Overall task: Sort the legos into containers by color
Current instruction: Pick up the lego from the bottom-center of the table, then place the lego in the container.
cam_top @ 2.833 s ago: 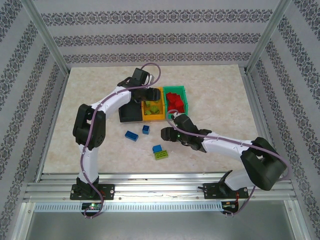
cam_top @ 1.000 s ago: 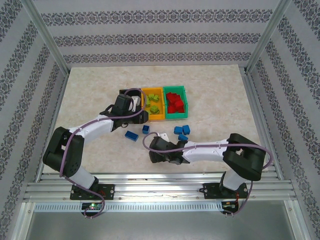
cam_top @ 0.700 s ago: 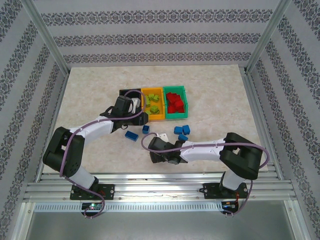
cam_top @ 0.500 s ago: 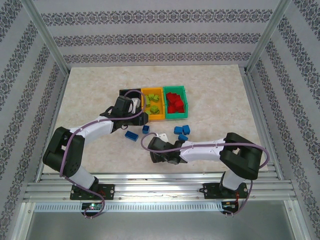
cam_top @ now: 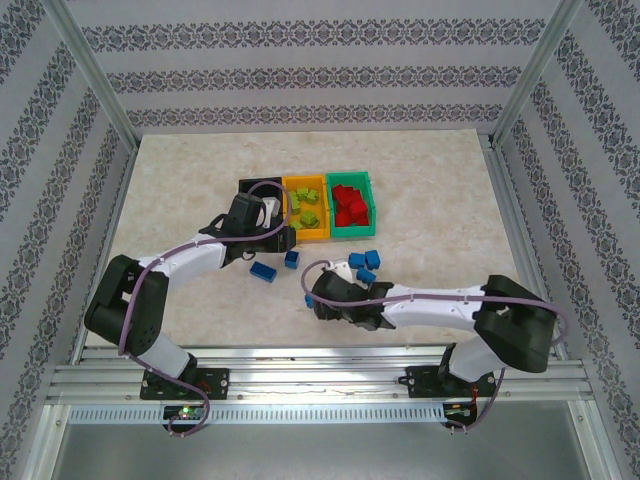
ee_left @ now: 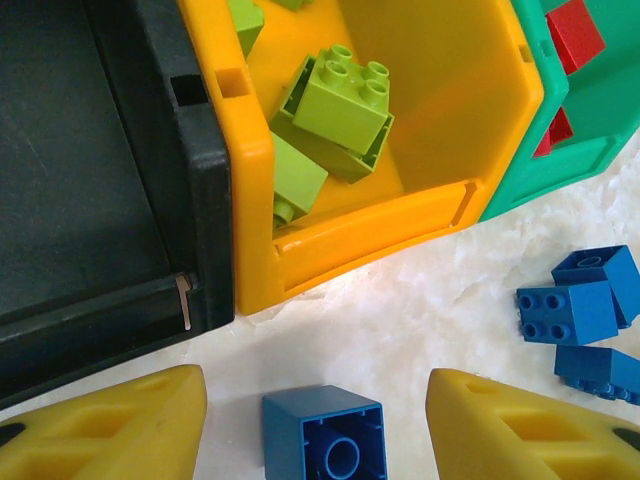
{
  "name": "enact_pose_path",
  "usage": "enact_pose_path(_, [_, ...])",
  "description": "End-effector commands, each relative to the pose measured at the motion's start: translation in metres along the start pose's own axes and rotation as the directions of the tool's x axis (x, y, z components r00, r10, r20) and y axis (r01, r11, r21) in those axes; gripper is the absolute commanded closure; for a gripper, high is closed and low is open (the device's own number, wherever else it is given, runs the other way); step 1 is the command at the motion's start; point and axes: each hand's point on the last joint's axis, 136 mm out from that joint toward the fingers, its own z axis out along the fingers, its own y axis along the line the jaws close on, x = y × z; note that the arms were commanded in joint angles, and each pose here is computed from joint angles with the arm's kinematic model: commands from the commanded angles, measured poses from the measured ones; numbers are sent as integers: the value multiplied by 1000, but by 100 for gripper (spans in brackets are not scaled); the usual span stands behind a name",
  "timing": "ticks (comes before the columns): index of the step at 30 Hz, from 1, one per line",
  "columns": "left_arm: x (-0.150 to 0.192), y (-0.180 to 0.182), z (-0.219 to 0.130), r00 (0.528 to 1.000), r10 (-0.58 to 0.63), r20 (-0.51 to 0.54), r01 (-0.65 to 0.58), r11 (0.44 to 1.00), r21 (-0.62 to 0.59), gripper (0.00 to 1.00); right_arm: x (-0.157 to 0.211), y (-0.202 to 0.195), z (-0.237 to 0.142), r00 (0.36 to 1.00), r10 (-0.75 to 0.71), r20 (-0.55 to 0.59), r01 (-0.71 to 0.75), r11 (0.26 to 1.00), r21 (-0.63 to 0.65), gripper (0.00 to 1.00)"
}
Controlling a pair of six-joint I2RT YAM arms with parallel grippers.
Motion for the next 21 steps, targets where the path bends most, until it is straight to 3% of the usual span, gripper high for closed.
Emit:
enact_pose_path(1, [-14,-4,-10,998,-4,57,2,1000,19,40,-20,-20,-3,995,46,90,-47,999,15,39])
enact_pose_path(10, [-11,-4,-11,999,-16,50,15,1000,27,40,-75,-38,-4,981,83,174,-82,997,-11,39])
enact_pose_path(21, [4,2,-14,999,-40,2,40,999,19,40,-165,-8,17,957,136,255,-94,981,-171,38])
